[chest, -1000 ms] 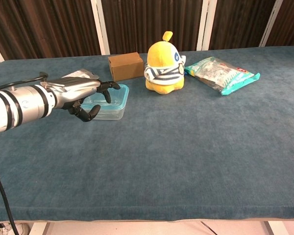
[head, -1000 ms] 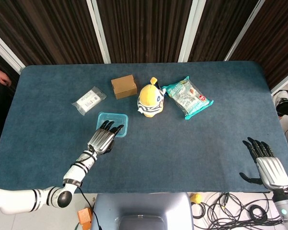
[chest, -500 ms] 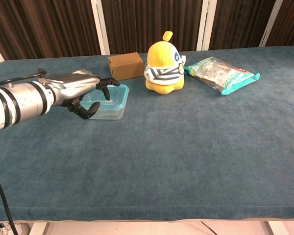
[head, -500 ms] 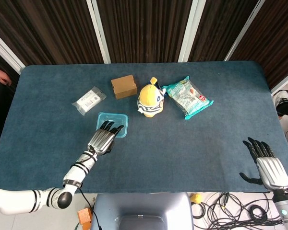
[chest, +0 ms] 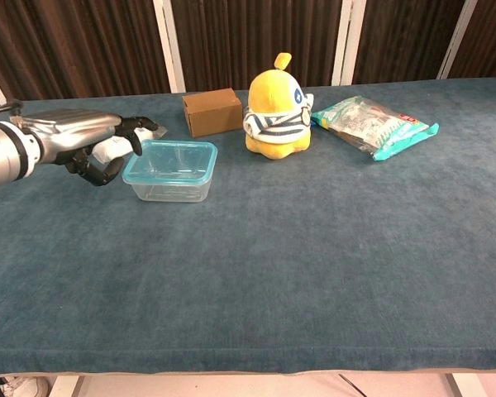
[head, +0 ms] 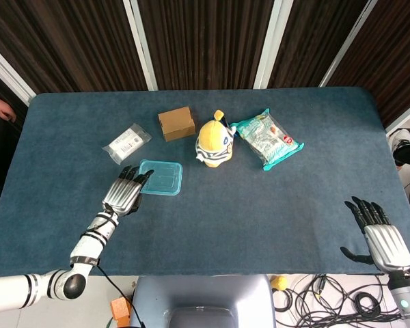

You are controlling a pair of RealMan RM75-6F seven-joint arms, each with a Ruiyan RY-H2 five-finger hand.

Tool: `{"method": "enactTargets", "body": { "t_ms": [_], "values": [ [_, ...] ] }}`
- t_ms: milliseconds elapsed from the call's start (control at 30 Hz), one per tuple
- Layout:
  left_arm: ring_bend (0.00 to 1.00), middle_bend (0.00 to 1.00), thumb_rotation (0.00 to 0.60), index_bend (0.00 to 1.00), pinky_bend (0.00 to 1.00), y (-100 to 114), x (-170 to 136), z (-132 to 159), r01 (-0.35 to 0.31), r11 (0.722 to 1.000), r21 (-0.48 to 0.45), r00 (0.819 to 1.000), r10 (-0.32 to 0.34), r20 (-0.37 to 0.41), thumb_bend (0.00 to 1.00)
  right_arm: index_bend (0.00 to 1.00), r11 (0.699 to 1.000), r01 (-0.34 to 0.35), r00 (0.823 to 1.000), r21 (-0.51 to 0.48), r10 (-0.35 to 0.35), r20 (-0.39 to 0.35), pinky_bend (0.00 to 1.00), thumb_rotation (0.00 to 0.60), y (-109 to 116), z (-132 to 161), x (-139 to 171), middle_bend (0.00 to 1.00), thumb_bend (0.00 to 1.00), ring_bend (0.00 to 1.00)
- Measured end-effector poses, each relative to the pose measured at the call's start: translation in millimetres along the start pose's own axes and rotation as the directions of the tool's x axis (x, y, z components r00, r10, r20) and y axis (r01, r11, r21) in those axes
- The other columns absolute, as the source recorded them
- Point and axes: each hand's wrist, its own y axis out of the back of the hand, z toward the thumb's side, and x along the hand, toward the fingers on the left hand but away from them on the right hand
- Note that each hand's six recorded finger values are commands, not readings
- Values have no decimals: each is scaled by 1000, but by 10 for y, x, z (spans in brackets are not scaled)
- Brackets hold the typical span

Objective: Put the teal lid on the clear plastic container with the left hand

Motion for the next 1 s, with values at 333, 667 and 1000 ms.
{"method": "enactTargets", "body": {
  "t_ms": [333, 667, 1000],
  "values": [
    [63, 268, 600, 0, 0, -136, 38, -39, 31, 999, 9, 1000, -31, -5, 674, 0, 1000, 0, 1000, 2, 0, 4, 13, 600, -6, -3, -11, 0, 133, 0],
    [64, 268, 600, 0, 0, -244, 100, -9, 62, 998, 23, 998, -62, -8, 674, 0, 1000, 5, 1000, -2, -5, 4, 13, 600, 5, -9, -3, 0, 133, 0],
    [70, 275, 600, 0, 0, -314, 130, 8, 85, 996, 35, 996, -84, -16, 675, 0, 1000, 3, 1000, -1, -3, 3, 13, 600, 3, -7, 0, 0, 133, 0]
  ]
}}
